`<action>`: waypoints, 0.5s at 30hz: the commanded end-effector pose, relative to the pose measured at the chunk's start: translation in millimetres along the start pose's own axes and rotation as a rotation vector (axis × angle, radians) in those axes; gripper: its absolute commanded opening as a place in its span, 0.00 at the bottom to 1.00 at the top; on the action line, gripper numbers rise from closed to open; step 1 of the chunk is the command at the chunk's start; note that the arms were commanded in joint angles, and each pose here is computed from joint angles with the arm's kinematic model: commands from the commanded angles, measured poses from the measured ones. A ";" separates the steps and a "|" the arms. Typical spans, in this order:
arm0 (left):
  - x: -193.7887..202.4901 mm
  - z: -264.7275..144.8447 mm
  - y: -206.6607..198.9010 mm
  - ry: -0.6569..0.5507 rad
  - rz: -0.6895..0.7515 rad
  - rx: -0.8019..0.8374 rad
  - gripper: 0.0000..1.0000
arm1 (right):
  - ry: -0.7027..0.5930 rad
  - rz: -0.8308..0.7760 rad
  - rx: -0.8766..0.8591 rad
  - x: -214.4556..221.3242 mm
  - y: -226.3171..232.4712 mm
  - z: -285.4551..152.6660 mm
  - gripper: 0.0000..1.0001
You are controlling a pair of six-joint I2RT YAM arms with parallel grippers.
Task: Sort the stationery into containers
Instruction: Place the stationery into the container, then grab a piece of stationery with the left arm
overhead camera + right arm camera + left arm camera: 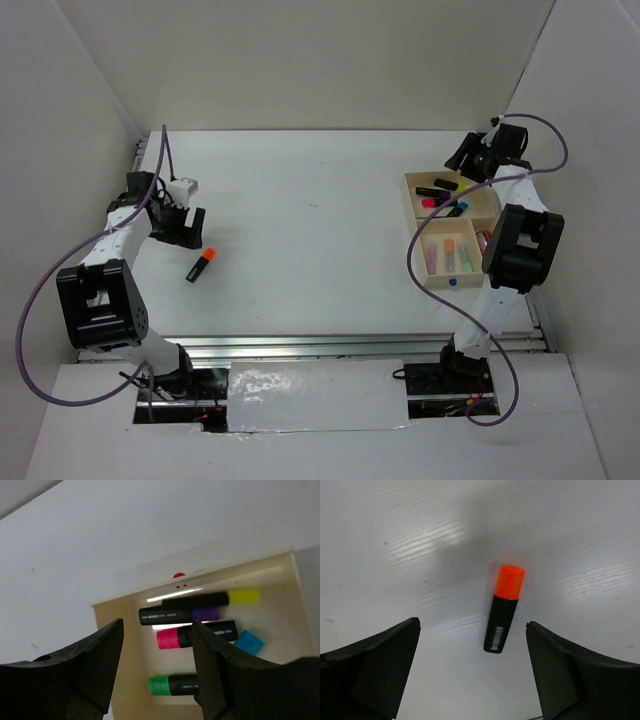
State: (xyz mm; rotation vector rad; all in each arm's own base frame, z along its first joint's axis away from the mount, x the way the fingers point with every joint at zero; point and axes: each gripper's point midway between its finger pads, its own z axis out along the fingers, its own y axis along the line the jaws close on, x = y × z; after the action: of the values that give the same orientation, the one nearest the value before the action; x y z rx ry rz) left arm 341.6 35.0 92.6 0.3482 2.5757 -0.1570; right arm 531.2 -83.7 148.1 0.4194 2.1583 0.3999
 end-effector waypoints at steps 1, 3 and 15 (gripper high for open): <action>13.9 -4.5 6.2 0.020 0.032 0.020 0.99 | -0.095 -0.094 0.012 -41.5 14.8 -31.2 0.64; 23.6 -3.5 8.3 0.042 0.042 0.019 0.99 | -0.101 -0.104 -0.013 -46.8 20.9 -43.1 0.63; 78.1 23.3 -3.5 0.150 0.068 0.098 0.84 | -0.079 -0.139 -0.217 -13.3 78.8 -126.3 0.63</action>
State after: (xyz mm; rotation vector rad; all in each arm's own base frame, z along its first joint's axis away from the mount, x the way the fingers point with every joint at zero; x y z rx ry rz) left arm 284.5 45.3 39.3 0.4543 2.7245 -0.2135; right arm 468.5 -53.4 266.4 0.2000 2.0009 0.4334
